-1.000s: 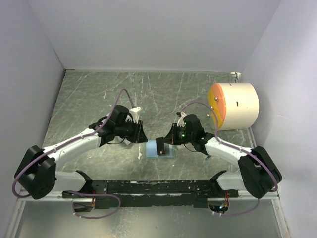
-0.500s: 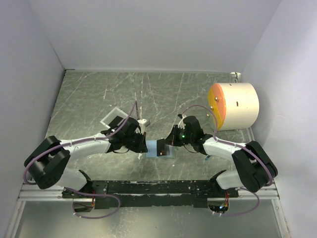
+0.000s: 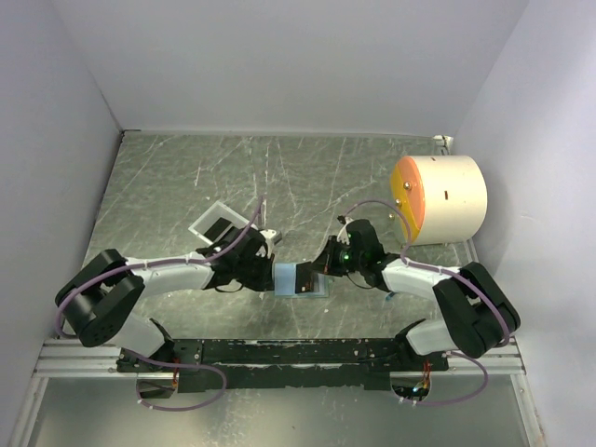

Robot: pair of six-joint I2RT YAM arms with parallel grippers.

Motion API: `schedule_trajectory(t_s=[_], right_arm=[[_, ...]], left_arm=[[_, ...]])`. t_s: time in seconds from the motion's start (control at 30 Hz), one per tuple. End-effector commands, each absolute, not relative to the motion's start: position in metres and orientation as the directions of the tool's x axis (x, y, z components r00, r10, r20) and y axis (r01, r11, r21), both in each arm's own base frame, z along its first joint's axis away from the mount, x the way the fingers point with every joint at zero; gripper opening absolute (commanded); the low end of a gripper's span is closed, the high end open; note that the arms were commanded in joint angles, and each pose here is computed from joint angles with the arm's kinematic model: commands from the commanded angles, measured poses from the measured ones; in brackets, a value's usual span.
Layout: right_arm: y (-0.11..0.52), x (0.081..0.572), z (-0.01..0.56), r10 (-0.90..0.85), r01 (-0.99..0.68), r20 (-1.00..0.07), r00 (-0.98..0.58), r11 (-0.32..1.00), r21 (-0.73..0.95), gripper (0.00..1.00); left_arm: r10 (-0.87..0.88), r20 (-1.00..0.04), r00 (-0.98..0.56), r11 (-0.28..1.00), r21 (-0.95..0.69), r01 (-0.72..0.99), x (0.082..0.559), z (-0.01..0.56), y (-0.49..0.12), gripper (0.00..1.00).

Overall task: Put the credit cards into the card holder
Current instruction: Insert the credit card into the card holder.

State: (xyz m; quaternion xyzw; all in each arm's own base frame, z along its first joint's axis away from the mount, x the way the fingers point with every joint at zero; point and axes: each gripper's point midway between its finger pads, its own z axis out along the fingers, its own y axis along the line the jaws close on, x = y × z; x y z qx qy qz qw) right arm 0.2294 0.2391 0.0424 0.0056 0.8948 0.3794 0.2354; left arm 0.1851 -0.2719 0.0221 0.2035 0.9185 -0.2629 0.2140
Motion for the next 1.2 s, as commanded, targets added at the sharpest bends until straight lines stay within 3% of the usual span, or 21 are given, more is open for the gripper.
schedule_trajectory(t_s=[0.0,1.17], right_arm=[[0.236,0.231,0.039,0.204,-0.164,-0.423,-0.883,0.712,0.683,0.00],[0.228,0.227,0.024,0.280,-0.123,-0.410,-0.868,0.679,0.724,0.00]], left_arm=[[0.258,-0.520,-0.814,0.785,-0.379,0.490,0.187,0.017,-0.273,0.07],[0.292,-0.492,-0.821,0.801,-0.343,0.491,0.179,0.003,-0.274,0.07]])
